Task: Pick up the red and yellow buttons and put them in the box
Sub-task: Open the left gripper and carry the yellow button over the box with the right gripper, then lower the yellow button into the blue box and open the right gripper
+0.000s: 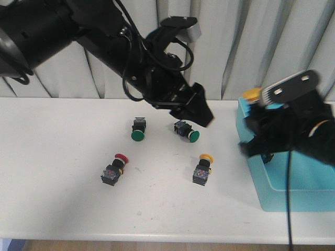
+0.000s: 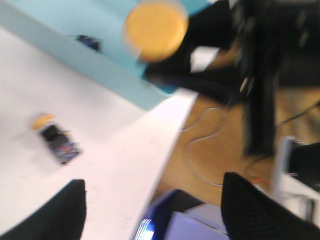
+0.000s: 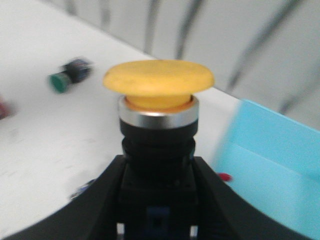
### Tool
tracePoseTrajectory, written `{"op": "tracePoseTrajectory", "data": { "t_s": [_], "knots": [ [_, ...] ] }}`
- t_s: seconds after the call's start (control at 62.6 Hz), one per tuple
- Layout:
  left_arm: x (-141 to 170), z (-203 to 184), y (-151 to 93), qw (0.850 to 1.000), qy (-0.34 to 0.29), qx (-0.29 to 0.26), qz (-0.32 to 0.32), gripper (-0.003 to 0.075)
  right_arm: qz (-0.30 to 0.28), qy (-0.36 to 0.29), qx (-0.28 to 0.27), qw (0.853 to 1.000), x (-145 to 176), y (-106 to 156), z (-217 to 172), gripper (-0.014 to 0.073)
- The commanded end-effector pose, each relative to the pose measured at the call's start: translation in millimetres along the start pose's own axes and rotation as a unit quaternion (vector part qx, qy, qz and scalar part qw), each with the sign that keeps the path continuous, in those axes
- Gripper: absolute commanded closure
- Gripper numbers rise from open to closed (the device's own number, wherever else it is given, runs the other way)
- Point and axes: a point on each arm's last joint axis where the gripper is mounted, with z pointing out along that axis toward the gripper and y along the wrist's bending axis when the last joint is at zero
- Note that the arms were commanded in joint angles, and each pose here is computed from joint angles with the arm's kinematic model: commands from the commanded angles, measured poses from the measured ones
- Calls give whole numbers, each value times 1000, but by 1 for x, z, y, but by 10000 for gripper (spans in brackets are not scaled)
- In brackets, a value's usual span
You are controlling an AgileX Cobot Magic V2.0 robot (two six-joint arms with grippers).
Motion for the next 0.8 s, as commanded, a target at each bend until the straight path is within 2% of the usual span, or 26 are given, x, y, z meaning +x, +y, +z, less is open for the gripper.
{"op": "tracePoseTrajectory", "data": {
  "t_s": [0.0, 0.08, 0.144, 0.176, 0.24, 0.448, 0.559, 0.783],
  "knots": [
    [-9, -43, -9, 994, -66, -80, 22, 296, 73, -60, 79, 992, -12, -39, -7, 595],
    [-9, -53, -3, 987, -74, -142, 18, 424, 117, -46, 115, 985, -5, -62, -5, 592],
    [-9, -61, 1, 980, -78, -184, 20, 560, 147, -26, 130, 980, -2, -79, 1, 589],
    [-8, -65, 2, 976, -80, -200, 23, 634, 156, -13, 134, 979, 0, -86, 5, 589],
    [-8, -68, 4, 972, -79, -218, 31, 729, 171, 23, 132, 976, 4, -100, 19, 588],
    [-7, -69, 8, 968, -72, -239, 25, 727, 214, 142, 103, 961, 27, -134, 71, 584],
    [-6, -69, 8, 968, -67, -239, 25, 727, 227, 183, 92, 952, 40, -146, 95, 580],
    [-5, -69, 8, 969, -61, -238, 24, 727, 211, 245, 81, 943, 59, -157, 130, 545]
  ]
}}
